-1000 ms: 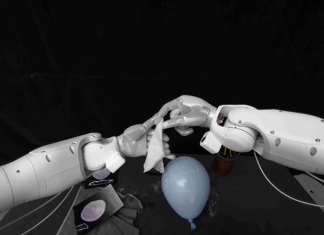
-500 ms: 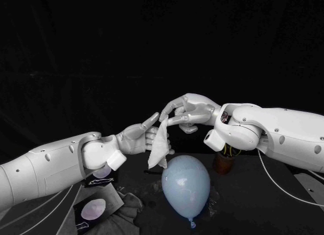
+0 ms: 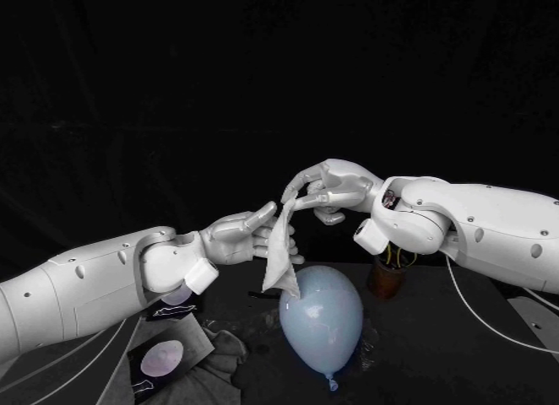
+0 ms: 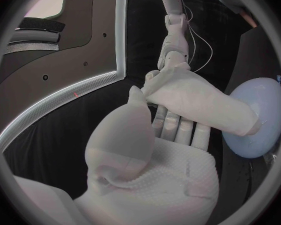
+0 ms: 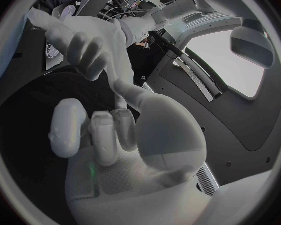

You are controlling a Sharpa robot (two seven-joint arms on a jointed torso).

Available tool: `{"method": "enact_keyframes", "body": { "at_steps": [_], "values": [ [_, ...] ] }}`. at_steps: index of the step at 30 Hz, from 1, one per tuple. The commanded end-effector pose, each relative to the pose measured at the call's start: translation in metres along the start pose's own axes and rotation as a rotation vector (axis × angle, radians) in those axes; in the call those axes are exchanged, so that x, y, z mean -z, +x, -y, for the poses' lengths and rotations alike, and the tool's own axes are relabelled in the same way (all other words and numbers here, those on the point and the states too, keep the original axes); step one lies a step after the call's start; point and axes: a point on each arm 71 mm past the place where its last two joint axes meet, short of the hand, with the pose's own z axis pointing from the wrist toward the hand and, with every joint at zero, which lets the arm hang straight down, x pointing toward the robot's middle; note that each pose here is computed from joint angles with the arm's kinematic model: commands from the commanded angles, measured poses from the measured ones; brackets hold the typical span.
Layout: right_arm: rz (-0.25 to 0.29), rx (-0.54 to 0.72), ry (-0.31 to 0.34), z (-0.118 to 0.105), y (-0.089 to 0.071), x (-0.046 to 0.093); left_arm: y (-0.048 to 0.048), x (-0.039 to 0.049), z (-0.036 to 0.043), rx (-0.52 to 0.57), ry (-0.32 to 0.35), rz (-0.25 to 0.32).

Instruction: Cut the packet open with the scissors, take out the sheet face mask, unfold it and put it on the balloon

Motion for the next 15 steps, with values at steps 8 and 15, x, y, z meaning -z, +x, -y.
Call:
{"method": "enact_keyframes", "body": {
  "at_steps": [8,15],
  "values": [
    [0.003,-0.041,0.020,0.0086,-0.0029,0.0034,0.0033,-0.0010,0.0032,-0.037,0.042,-0.009],
    [0.010,-0.073,0.019,0.0121,-0.0028,0.0065,-0.0001,0.0001,0.0042,-0.051,0.053,0.030]
  ]
}}
